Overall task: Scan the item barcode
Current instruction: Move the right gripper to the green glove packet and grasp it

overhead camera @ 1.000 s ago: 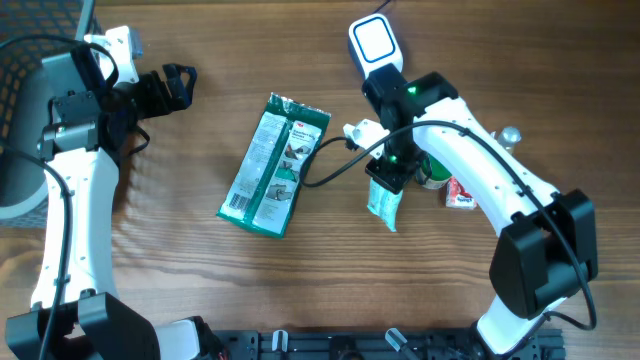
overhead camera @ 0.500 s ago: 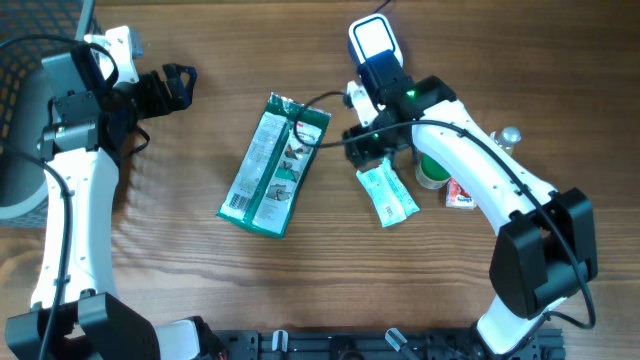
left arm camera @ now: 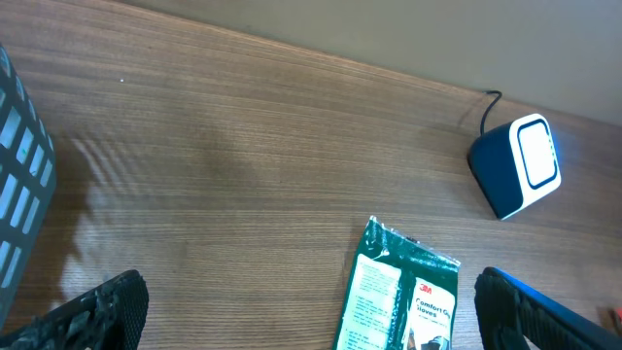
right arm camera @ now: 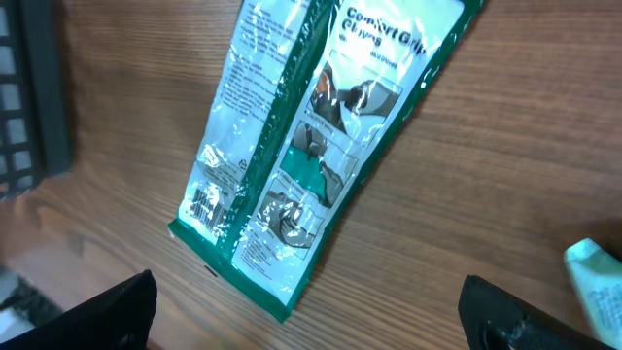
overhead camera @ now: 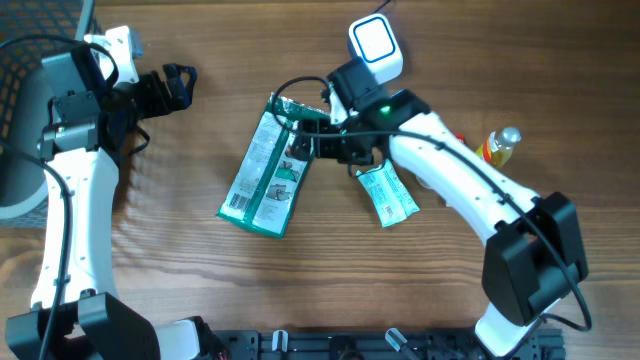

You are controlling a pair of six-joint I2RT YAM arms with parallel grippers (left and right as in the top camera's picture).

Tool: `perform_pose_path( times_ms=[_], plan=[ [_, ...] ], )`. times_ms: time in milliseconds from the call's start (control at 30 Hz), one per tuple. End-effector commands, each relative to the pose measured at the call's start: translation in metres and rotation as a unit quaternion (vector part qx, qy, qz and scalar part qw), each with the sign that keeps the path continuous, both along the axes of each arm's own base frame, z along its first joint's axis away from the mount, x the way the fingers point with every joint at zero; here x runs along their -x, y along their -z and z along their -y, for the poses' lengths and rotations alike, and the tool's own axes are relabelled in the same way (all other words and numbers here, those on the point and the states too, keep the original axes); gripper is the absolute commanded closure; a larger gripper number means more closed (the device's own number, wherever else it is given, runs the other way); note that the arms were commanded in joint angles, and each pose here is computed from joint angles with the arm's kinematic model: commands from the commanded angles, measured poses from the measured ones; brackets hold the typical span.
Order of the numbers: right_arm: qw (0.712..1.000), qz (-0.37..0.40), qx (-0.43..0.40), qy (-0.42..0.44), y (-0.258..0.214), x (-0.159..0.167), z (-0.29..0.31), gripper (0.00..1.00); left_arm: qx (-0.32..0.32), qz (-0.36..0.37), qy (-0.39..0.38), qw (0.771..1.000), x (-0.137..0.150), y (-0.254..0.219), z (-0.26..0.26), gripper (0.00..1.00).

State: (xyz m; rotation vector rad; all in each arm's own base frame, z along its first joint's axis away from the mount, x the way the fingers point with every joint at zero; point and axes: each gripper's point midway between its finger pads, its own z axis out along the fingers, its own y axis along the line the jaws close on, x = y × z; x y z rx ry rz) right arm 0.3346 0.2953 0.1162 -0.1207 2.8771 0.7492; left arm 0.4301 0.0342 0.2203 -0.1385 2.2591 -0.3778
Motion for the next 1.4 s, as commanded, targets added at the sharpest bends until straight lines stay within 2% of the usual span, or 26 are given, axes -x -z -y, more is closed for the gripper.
perform_pose_path(
  times_ms=[0, 100, 233, 367, 500, 700, 900, 1133, 1367],
  plan=[
    [0.996, 0.015, 0.059, 0.063, 0.015, -0.003, 0.004, 0.01, 0.006, -0.002, 0.001, 1.0, 0.0, 0.001, 0.002, 0.0],
    [0.993, 0.048, 0.083, 0.064, 0.016, -0.004, -0.002, 0.03, 0.006, -0.002, 0.001, 1.0, 0.0, 0.001, 0.002, 0.0],
    [0.992, 0.063, 0.085, 0.073, 0.015, 0.001, -0.016, 0.15, 0.006, -0.002, 0.001, 1.0, 0.0, 0.001, 0.002, 0.0],
    [0.993, 0.058, 0.081, 0.066, 0.028, 0.008, -0.033, 0.32, 0.006, -0.002, 0.001, 1.0, 0.0, 0.001, 0.002, 0.0],
    [0.994, 0.046, 0.092, 0.042, 0.055, 0.019, -0.05, 0.41, 0.006, -0.002, 0.001, 1.0, 0.0, 0.001, 0.002, 0.0],
    [0.993, 0.029, 0.116, 0.015, 0.1, 0.034, -0.066, 0.47, 0.006, -0.002, 0.001, 1.0, 0.0, 0.001, 0.002, 0.0],
    [0.99, 0.027, 0.135, 0.029, 0.111, 0.031, -0.058, 0.57, 0.006, -0.002, 0.001, 1.0, 0.0, 0.001, 0.002, 0.0],
    [0.986, 0.016, 0.159, 0.049, 0.128, 0.031, -0.049, 0.55, 0.006, -0.002, 0.001, 1.0, 0.0, 0.001, 0.002, 0.0],
    [0.967, 0.049, 0.247, 0.048, 0.127, 0.026, -0.013, 0.57, 0.006, -0.002, 0.001, 1.0, 0.0, 0.001, 0.002, 0.0]
  ],
)
